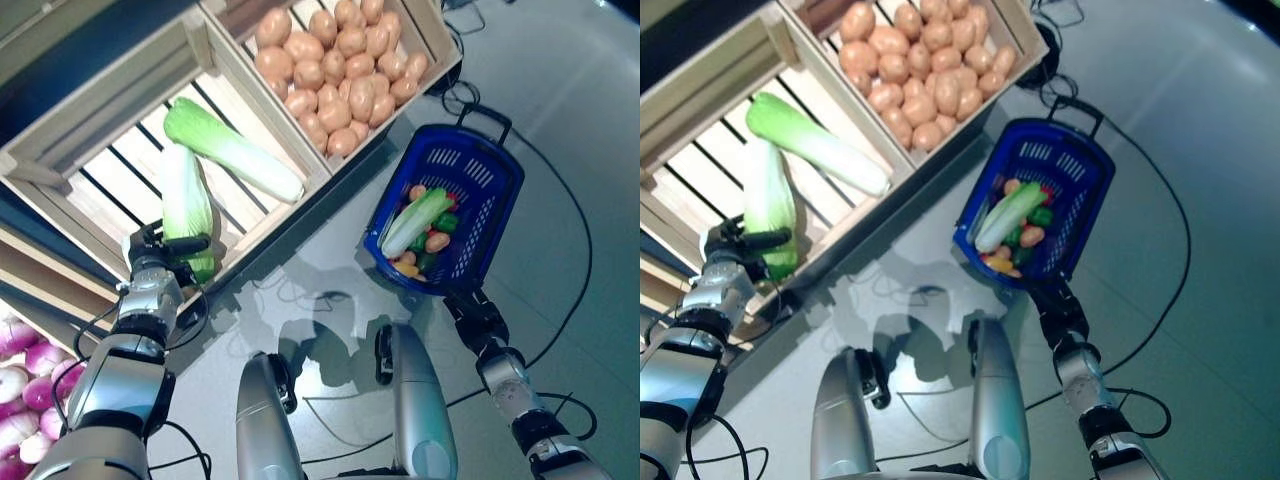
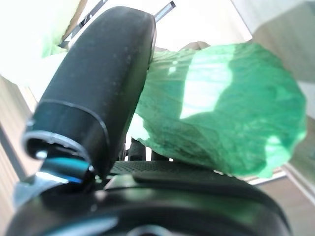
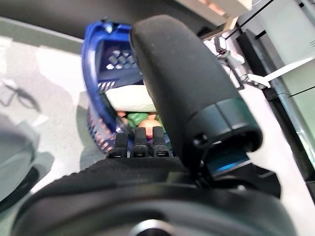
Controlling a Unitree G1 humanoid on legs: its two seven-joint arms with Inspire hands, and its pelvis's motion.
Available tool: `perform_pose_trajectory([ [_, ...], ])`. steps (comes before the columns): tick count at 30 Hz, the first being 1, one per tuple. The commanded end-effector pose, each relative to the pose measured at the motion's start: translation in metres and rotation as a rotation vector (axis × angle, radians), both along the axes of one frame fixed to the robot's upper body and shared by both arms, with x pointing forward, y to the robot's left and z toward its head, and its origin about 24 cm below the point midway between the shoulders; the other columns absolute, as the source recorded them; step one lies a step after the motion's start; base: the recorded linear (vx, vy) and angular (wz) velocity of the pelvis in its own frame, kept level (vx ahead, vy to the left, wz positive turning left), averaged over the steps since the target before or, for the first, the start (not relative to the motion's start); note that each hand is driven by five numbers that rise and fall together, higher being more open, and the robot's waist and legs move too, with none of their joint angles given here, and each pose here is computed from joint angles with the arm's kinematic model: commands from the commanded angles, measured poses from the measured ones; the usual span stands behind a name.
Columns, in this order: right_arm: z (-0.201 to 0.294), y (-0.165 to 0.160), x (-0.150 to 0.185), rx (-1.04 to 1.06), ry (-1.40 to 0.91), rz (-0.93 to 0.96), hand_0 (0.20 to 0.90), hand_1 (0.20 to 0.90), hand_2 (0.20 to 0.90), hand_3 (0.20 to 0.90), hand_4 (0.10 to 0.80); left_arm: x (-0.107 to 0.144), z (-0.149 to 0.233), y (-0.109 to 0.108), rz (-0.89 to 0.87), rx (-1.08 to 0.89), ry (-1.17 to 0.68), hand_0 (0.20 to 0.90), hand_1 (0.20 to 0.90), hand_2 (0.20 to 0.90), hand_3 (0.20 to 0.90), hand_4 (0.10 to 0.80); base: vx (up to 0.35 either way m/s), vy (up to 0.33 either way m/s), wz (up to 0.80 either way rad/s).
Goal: Put vegetables into the basket
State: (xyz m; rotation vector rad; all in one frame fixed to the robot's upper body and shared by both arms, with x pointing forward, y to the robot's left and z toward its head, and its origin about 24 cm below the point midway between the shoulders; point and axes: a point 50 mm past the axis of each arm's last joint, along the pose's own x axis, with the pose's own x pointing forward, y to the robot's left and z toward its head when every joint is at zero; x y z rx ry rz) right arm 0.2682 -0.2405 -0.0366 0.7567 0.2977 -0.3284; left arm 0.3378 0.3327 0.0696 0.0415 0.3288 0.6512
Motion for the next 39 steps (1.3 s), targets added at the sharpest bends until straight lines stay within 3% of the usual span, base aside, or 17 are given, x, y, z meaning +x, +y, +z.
perform_pose_trajectory([
  [1, -0.005, -0.005, -0.014, -0.015, -0.067, -0.027, 0.900, 0.900, 0.900, 0.900, 0.800, -0.015, 0.002, 0.019, 0.093, 0.097, -0.066, 0.300, 0.300, 0.300, 0.300, 0.400, 0.166, -0.036, -0.04],
  [10, -0.016, 0.029, -0.033, 0.035, -0.137, 0.042, 0.900, 0.900, 0.900, 0.900, 0.800, -0.046, -0.051, -0.003, 0.165, -0.002, -0.109, 0.300, 0.300, 0.300, 0.300, 0.400, 0.145, -0.070, 0.03],
  [13, -0.014, 0.037, -0.033, 0.033, -0.177, 0.077, 0.900, 0.900, 0.900, 0.900, 0.800, -0.050, -0.062, -0.022, 0.134, -0.006, -0.133, 0.300, 0.300, 0.300, 0.300, 0.400, 0.117, -0.051, -0.04],
  [14, -0.011, 0.044, -0.032, 0.035, -0.204, 0.108, 0.900, 0.900, 0.900, 0.900, 0.800, -0.051, -0.069, -0.041, 0.096, -0.021, -0.151, 0.300, 0.300, 0.300, 0.300, 0.400, 0.101, -0.049, 0.01],
  [15, -0.011, 0.044, -0.032, 0.034, -0.204, 0.110, 0.900, 0.900, 0.900, 0.900, 0.800, -0.051, -0.070, -0.042, 0.092, -0.020, -0.151, 0.300, 0.300, 0.300, 0.300, 0.400, 0.137, -0.063, 0.10],
  [18, -0.005, 0.051, -0.030, -0.002, -0.249, 0.169, 0.900, 0.900, 0.900, 0.900, 0.800, -0.052, -0.075, -0.076, -0.011, -0.047, -0.192, 0.300, 0.300, 0.300, 0.300, 0.400, 0.084, -0.058, 0.11],
  [21, 0.008, 0.061, -0.027, 0.009, -0.311, 0.208, 0.900, 0.900, 0.900, 0.900, 0.800, -0.058, -0.069, -0.111, -0.149, -0.030, -0.258, 0.300, 0.300, 0.300, 0.300, 0.400, 0.030, -0.079, 0.05],
  [29, 0.049, 0.076, -0.006, 0.059, -0.527, 0.288, 0.900, 0.900, 0.900, 0.900, 0.800, -0.056, -0.019, -0.158, -0.561, 0.335, -0.423, 0.300, 0.300, 0.300, 0.300, 0.400, -0.002, -0.086, 0.07],
  [39, 0.075, 0.069, 0.015, 0.019, -0.601, 0.302, 0.900, 0.900, 0.900, 0.900, 0.800, -0.065, 0.001, -0.184, -0.785, 0.539, -0.590, 0.300, 0.300, 0.300, 0.300, 0.400, 0.012, -0.015, 0.01],
])
